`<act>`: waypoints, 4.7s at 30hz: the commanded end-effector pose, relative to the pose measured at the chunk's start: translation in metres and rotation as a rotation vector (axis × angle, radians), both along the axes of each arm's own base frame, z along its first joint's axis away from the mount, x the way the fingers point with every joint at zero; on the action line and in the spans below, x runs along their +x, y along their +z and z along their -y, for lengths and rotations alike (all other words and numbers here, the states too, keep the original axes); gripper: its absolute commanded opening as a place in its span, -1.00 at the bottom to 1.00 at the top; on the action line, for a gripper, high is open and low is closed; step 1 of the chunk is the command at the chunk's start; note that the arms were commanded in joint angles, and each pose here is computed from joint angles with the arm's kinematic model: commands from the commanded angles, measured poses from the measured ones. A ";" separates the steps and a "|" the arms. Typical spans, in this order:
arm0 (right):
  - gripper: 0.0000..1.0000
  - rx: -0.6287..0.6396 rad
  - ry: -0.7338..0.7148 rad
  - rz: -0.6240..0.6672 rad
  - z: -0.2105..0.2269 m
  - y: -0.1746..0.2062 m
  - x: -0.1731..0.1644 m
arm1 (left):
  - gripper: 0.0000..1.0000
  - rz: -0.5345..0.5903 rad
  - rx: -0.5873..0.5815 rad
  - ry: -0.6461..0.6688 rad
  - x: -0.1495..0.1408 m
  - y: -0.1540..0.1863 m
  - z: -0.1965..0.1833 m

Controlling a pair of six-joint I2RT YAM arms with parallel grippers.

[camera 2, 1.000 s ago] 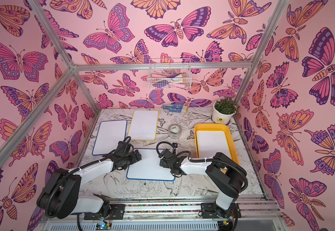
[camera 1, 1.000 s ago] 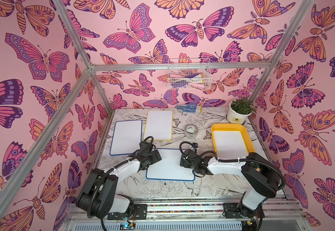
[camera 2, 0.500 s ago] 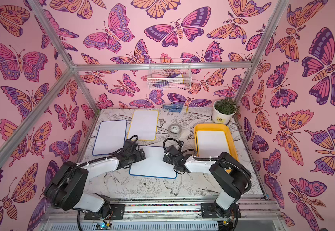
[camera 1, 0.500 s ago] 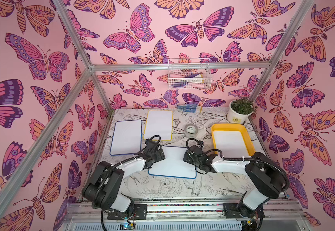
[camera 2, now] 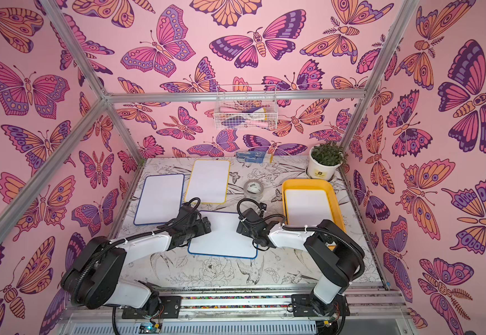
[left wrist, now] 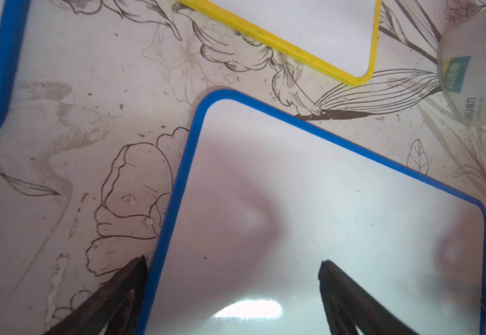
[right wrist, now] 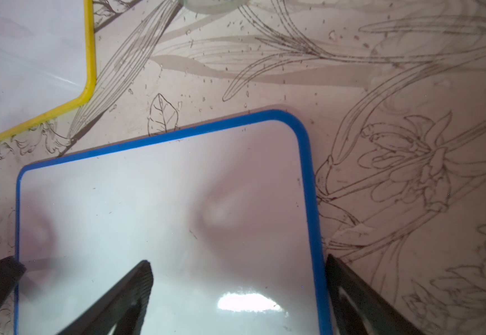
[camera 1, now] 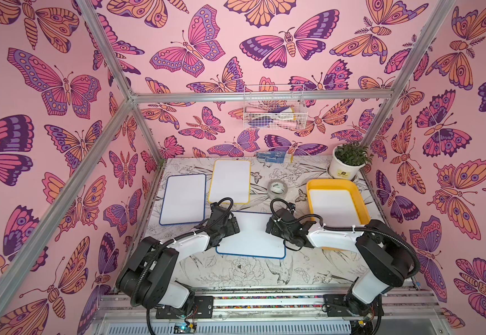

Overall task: Put the whiteboard into the storage box
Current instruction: Pick up the whiteboard at the center of the board.

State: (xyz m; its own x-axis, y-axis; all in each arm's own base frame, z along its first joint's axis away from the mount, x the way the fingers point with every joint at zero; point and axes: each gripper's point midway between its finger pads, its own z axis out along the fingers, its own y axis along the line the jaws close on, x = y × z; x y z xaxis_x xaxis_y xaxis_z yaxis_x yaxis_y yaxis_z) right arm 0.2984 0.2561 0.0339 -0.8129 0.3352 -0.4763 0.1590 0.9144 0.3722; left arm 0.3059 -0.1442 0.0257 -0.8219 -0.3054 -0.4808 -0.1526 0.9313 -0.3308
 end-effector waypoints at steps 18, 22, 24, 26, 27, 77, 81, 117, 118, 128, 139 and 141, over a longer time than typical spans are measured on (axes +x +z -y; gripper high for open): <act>0.97 -0.283 -0.153 0.140 0.044 -0.049 -0.029 | 0.88 -0.465 -0.119 0.009 -0.107 -0.063 0.003; 0.99 -0.252 -0.181 0.162 0.046 -0.052 -0.039 | 0.87 -0.470 -0.113 0.014 -0.107 -0.064 0.002; 1.00 -0.252 -0.178 0.156 0.045 -0.054 -0.044 | 0.87 -0.472 -0.107 0.017 -0.107 -0.065 0.001; 0.99 -0.257 -0.180 0.156 0.046 -0.054 -0.047 | 0.87 -0.476 -0.103 0.015 -0.107 -0.067 0.001; 0.99 -0.266 -0.189 0.169 0.049 -0.052 -0.048 | 0.87 -0.478 -0.101 0.016 -0.107 -0.067 0.001; 0.99 0.623 -0.135 -0.369 -0.030 -0.031 -0.076 | 0.85 -0.492 -0.051 -0.122 -0.114 -0.087 0.025; 0.99 0.655 -0.187 -0.371 -0.019 -0.033 -0.074 | 0.85 -0.491 -0.051 -0.115 -0.115 -0.087 0.022; 0.90 0.781 -0.201 0.037 0.024 0.076 -0.031 | 0.85 -0.503 -0.070 -0.076 -0.114 -0.089 0.015; 0.88 0.780 -0.195 0.040 0.024 0.077 -0.032 | 0.85 -0.504 -0.070 -0.076 -0.114 -0.089 0.015; 0.65 0.822 -0.129 0.093 0.023 0.098 -0.040 | 0.85 -0.504 -0.070 -0.071 -0.114 -0.089 0.015; -0.13 0.829 -0.054 0.115 0.022 0.104 -0.050 | 0.85 -0.499 -0.077 -0.065 -0.112 -0.087 0.016; -0.23 0.816 -0.032 0.107 0.020 0.102 -0.053 | 0.85 -0.497 -0.078 -0.064 -0.111 -0.087 0.017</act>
State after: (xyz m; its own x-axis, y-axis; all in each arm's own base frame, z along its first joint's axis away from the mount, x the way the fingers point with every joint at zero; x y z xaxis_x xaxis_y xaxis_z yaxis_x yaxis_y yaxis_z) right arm 0.2477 0.2271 0.1177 -0.7391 0.6617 -0.1260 0.1775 0.3717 0.9112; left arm 0.3165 -0.1996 0.0310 -0.8261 -0.3169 -0.4660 -0.0412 0.8587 -0.5109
